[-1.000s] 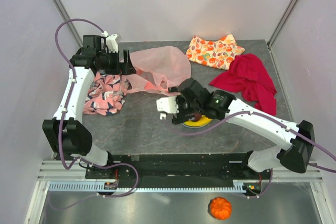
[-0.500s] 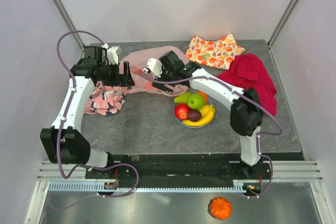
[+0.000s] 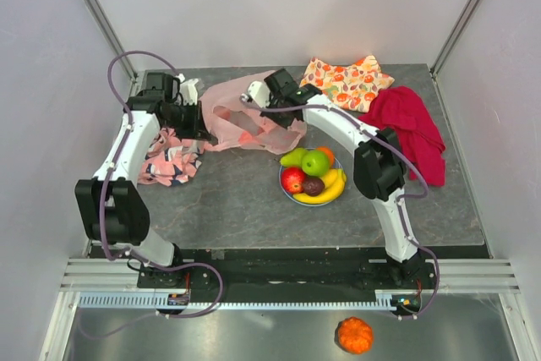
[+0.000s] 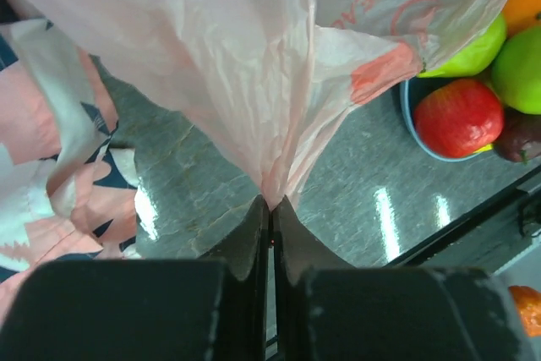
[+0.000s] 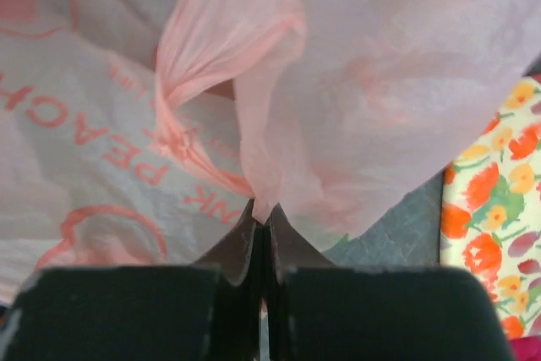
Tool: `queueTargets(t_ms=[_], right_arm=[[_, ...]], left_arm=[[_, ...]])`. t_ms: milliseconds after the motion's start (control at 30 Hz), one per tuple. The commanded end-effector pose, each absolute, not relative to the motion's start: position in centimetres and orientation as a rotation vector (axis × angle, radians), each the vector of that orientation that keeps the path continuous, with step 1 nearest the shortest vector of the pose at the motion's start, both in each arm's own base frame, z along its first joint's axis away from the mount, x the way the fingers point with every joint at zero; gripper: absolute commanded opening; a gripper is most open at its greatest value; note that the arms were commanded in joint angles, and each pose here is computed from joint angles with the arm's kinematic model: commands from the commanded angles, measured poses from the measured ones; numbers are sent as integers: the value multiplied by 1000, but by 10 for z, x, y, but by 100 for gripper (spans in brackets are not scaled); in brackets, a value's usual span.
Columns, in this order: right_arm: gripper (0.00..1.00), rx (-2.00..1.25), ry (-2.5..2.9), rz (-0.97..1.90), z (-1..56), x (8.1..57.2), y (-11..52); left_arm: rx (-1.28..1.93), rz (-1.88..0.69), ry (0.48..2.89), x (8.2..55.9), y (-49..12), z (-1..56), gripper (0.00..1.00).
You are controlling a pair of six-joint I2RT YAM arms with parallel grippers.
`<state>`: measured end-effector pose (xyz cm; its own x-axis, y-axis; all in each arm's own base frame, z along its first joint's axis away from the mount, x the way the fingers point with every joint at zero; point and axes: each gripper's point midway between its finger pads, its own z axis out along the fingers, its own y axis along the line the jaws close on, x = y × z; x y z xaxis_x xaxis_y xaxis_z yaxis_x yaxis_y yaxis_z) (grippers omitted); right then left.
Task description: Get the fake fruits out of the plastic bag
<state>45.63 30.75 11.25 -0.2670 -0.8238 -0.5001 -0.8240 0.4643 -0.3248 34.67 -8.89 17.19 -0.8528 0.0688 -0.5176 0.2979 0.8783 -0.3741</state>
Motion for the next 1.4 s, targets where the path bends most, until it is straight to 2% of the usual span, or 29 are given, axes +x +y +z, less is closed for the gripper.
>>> queueTargets(t_ms=[0, 200, 300, 500, 633, 667, 733, 767, 833, 900, 1033, 1133, 1267, 1367], right_arm=[[0, -1100, 2067, 129, 173, 493, 302], [0, -853, 1903, 408, 275, 501, 305], [0, -730, 1857, 538, 310, 500, 304], [0, -621, 1764, 676, 338, 516, 322], [0, -540, 1674, 717, 354, 543, 336], [0, -533, 1647, 718, 357, 552, 339], [0, -498, 1591, 714, 370, 561, 341], [0, -485, 1566, 713, 377, 565, 342], [0, -471, 1527, 723, 392, 564, 341], [0, -486, 1505, 748, 407, 552, 340], [0, -520, 1531, 820, 411, 515, 336], [0, -513, 1614, 908, 392, 476, 328], [0, -564, 1800, 975, 328, 408, 318], [1, -598, 1864, 914, 303, 388, 303]], left_arm=[[398, -655, 2442, 366, -100, 201, 2], [547, -643, 2345, 375, -103, 245, 2], [607, -631, 2327, 361, -103, 266, 2], [659, -399, 2166, 362, -83, 332, 2], [634, -424, 2145, 394, -88, 343, 2], [634, -412, 2096, 402, -89, 361, 2], [624, -440, 2116, 425, -92, 354, 2], [630, -422, 2038, 430, -93, 381, 2], [650, -461, 2015, 431, -100, 391, 2], [680, -488, 1962, 418, -106, 408, 2], [758, -545, 1913, 350, -114, 431, 2], [808, -588, 1995, 306, -113, 412, 2], [854, -617, 2144, 238, -105, 368, 2], [882, -625, 2239, 207, -99, 327, 2]])
